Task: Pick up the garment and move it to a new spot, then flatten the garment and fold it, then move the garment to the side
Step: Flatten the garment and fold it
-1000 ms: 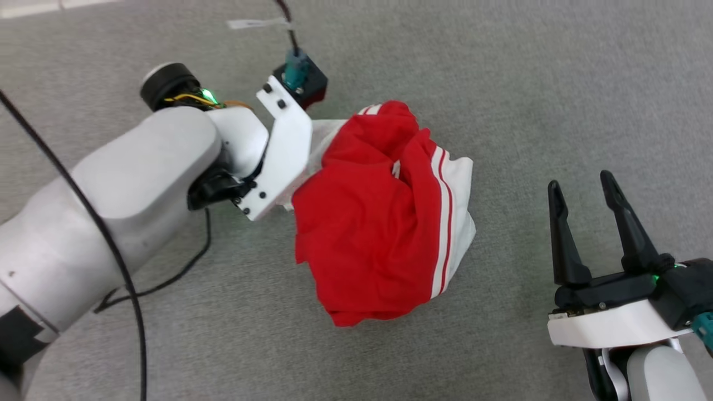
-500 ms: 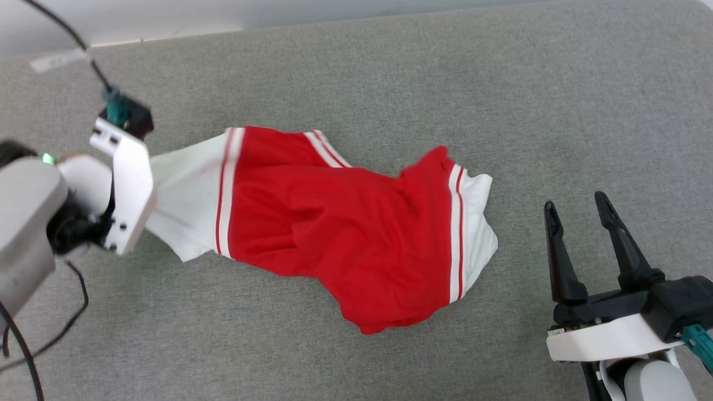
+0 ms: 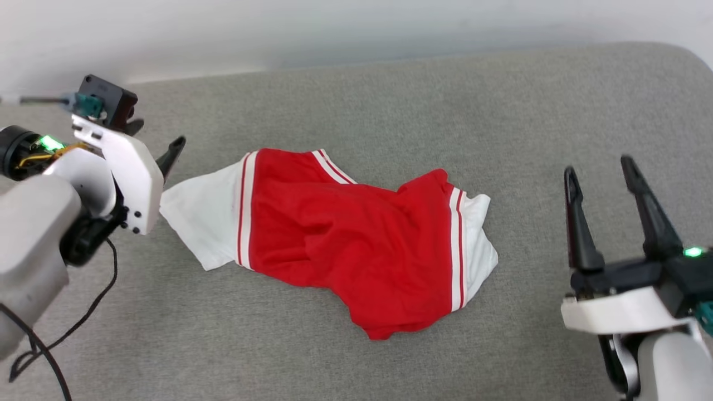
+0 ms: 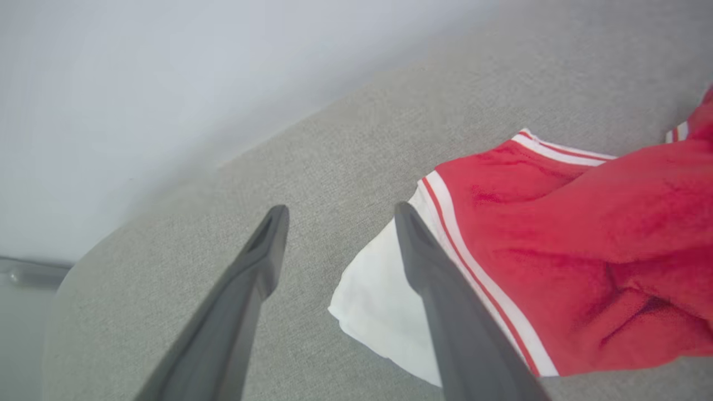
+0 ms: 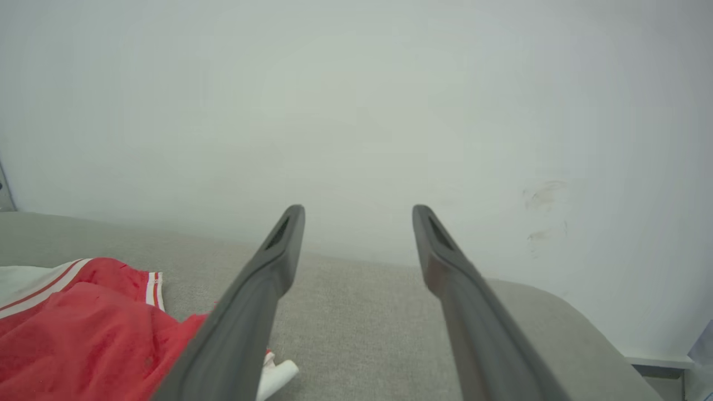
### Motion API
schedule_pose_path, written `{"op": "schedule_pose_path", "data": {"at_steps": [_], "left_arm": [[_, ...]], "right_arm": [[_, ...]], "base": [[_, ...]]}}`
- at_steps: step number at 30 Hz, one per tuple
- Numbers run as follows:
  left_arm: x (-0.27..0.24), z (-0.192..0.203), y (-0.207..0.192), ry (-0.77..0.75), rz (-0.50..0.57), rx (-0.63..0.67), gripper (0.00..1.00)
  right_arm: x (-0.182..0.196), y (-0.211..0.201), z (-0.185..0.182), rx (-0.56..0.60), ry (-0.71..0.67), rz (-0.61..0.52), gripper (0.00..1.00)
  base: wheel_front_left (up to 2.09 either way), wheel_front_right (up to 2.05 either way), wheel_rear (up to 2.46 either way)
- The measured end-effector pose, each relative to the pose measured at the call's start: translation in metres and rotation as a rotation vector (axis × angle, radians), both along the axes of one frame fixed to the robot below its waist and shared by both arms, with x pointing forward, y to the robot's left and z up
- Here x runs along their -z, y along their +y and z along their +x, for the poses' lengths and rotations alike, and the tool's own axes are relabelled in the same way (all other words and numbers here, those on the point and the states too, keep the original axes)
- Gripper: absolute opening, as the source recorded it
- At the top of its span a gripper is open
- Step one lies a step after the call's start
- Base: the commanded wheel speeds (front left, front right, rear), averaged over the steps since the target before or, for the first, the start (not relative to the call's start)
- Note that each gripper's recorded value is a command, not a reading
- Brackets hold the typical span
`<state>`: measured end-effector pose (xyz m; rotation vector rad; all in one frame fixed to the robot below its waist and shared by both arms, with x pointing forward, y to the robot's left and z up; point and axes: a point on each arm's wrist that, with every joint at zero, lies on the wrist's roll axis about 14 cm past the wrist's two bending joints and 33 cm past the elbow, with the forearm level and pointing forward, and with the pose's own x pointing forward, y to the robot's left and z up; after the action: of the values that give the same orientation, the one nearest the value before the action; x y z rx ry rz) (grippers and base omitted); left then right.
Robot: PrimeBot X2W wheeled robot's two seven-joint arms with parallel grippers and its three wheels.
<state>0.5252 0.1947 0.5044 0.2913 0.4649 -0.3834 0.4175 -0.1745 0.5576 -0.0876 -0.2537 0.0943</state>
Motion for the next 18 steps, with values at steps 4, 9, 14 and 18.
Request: {"op": "schedule_pose_path", "data": {"at_steps": [4,9,14,18], "left_arm": [[-0.032,-0.006,-0.001,-0.212,-0.056,-0.023,1.0],[-0.052,-0.025,0.012,-0.407,-0.098,-0.109,1.0],[-0.058,-0.049,0.021,-0.478,-0.15,-0.234,1.0],[-0.076,-0.066,0.022,-0.59,-0.172,-0.303,1.0]], "right_arm": [[-0.033,0.011,0.009,-0.029,-0.097,-0.066,1.0],[-0.043,0.021,0.021,-0.103,-0.117,-0.167,1.0],[-0.013,0.031,0.035,-0.204,0.029,-0.249,1.0],[0.005,0.039,0.047,-0.28,0.205,-0.314,1.0]], "base": [[0.0,0.0,0.0],[0.0,0.0,0.0],[0.0,0.0,0.0],[0.0,0.0,0.0]]}}
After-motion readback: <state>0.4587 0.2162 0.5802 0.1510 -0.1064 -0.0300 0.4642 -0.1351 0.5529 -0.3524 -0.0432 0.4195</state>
